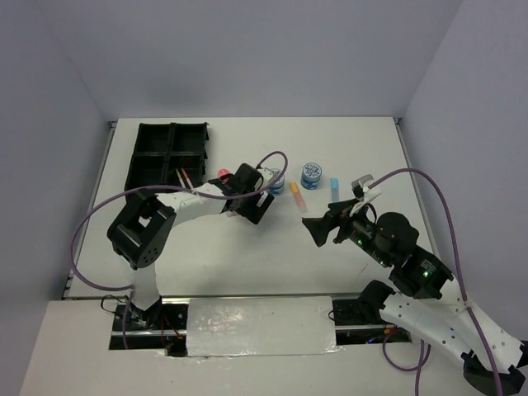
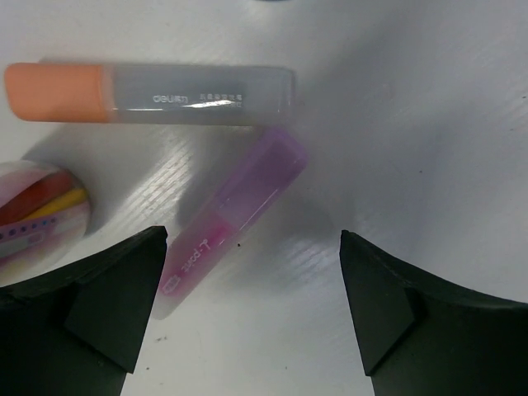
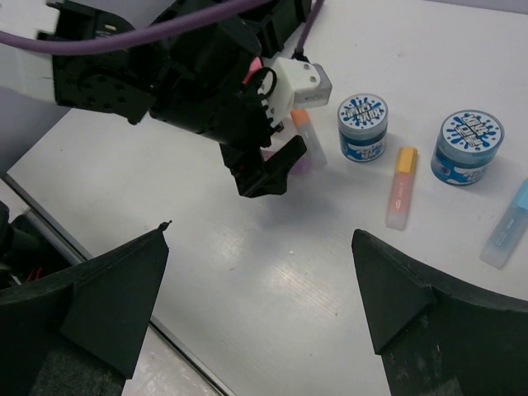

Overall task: Sort the stationery into containers
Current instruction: Pick up the pen from the center of the board, then place the pen in the storage box.

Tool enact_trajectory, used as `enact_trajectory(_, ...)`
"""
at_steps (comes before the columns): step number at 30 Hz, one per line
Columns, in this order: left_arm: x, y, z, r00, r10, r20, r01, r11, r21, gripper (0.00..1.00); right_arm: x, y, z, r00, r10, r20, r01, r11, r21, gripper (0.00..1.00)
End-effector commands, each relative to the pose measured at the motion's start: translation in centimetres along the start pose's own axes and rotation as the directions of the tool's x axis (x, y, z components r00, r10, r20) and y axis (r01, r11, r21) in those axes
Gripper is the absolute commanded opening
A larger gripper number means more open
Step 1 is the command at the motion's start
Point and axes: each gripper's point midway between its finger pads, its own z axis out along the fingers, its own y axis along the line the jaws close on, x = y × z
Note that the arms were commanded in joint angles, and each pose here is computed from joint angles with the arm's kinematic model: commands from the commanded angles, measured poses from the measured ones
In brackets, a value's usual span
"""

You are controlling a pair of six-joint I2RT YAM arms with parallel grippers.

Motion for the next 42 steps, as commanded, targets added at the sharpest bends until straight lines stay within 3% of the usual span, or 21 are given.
enact_trajectory(1, -0.3, -0.2, 1.3, 1.000, 0.015, 0.012, -0.016, 1.000, 0.026, 0.98, -1.3, 0.8, 0.1, 0.998, -0.010, 0.055, 0.012, 0.999, -0.043, 1.00)
enact_trajectory(6, 0.3, -0.5, 2.2, 1.000, 0.005, -0.010, -0.004, 0.999, 0.045, 0.95, -1.2, 1.0, 0.2, 0.999, -0.018, 0.049, 0.021, 0.998, -0.059, 1.00)
enact_trajectory(9, 1.2, -1.3, 1.9, 0.999, -0.029, -0.031, 0.031, 0.997, 0.073, 0.79, -1.2, 0.9, 0.1, 0.999, -0.018, 0.051, 0.020, 0.998, -0.051, 1.00)
enact_trajectory(10, 1.6, -1.6, 1.7, 0.999, -0.035, -0.035, 0.038, 0.996, 0.082, 0.62, -1.2, 0.8, 0.1, 0.998, -0.019, 0.055, 0.022, 0.998, -0.050, 1.00)
enact_trajectory(13, 3.0, -2.9, 0.7, 0.998, -0.040, -0.039, 0.044, 0.994, 0.097, 0.32, -1.5, 0.9, -0.2, 0.998, -0.017, 0.067, 0.021, 0.998, -0.052, 1.00)
enact_trajectory(15, 4.2, -3.8, 0.1, 0.998, -0.036, -0.053, 0.041, 0.995, 0.096, 0.22, -1.8, 1.1, -0.3, 0.997, -0.017, 0.077, 0.022, 0.998, -0.062, 1.00)
enact_trajectory(17, 5.2, -4.2, -0.3, 0.997, -0.030, -0.075, 0.037, 0.995, 0.091, 0.00, -1.9, 1.1, -0.4, 0.997, -0.015, 0.081, 0.021, 0.998, -0.064, 1.00)
enact_trajectory(22, 4.3, -7.2, -3.6, 1.000, -0.010, -0.020, 0.012, 0.992, 0.129, 0.00, -2.1, 1.0, -0.7, 0.995, -0.012, 0.094, 0.018, 0.998, -0.061, 1.00)
enact_trajectory(25, -1.5, -6.3, -10.6, 0.971, -0.098, 0.220, 0.072, 0.990, 0.122, 0.00, -2.2, 1.0, -1.0, 0.994, -0.009, 0.105, 0.016, 0.998, -0.062, 1.00)
enact_trajectory(26, -3.1, -3.6, -12.1, 0.942, -0.167, 0.291, 0.164, 0.986, 0.034, 0.00, -2.3, 1.0, -1.1, 0.994, -0.009, 0.107, 0.016, 0.998, -0.065, 1.00)
enact_trajectory(28, -5.3, 0.2, -15.0, 0.887, -0.267, 0.378, 0.294, 0.956, -0.014, 0.00, -2.3, 1.2, -1.1, 0.994, -0.006, 0.112, 0.015, 0.997, -0.072, 1.00)
enact_trajectory(29, -7.4, 4.1, -17.3, 0.817, -0.360, 0.451, 0.411, 0.911, -0.018, 0.00, -2.5, 1.3, -1.1, 0.993, -0.004, 0.120, 0.013, 0.997, -0.076, 1.00)
enact_trajectory(31, -8.6, 8.0, -18.4, 0.773, -0.419, 0.476, 0.497, 0.866, -0.045, 0.00, -2.3, 1.4, -0.8, 0.994, -0.003, 0.110, 0.013, 0.996, -0.083, 1.00)
enact_trajectory(32, -10.8, 11.3, -20.5, 0.725, -0.432, 0.537, 0.544, 0.837, -0.062, 0.00, -2.3, 1.4, -0.7, 0.994, -0.002, 0.108, 0.011, 0.996, -0.085, 1.00)
enact_trajectory(35, -13.5, 18.3, -21.3, 0.683, -0.431, 0.590, 0.627, 0.760, -0.171, 0.00, -2.1, 1.7, -0.4, 0.994, -0.005, 0.107, 0.016, 0.995, -0.100, 1.00)
enact_trajectory(38, -16.5, 22.8, -20.3, 0.685, -0.352, 0.638, 0.608, 0.759, -0.234, 0.00, -2.2, 2.2, 0.0, 0.993, 0.002, 0.115, 0.012, 0.992, -0.123, 1.00)
enact_trajectory(40, -18.5, 25.2, -19.4, 0.650, -0.301, 0.698, 0.605, 0.761, -0.235, 0.00, -1.8, 2.4, 0.4, 0.993, 0.010, 0.114, 0.006, 0.990, -0.141, 1.00)
enact_trajectory(42, -18.7, 28.4, -18.7, 0.645, -0.290, 0.707, 0.615, 0.746, -0.255, 0.00, -1.9, 3.7, 0.7, 0.993, 0.024, 0.116, 0.001, 0.978, -0.209, 1.00)
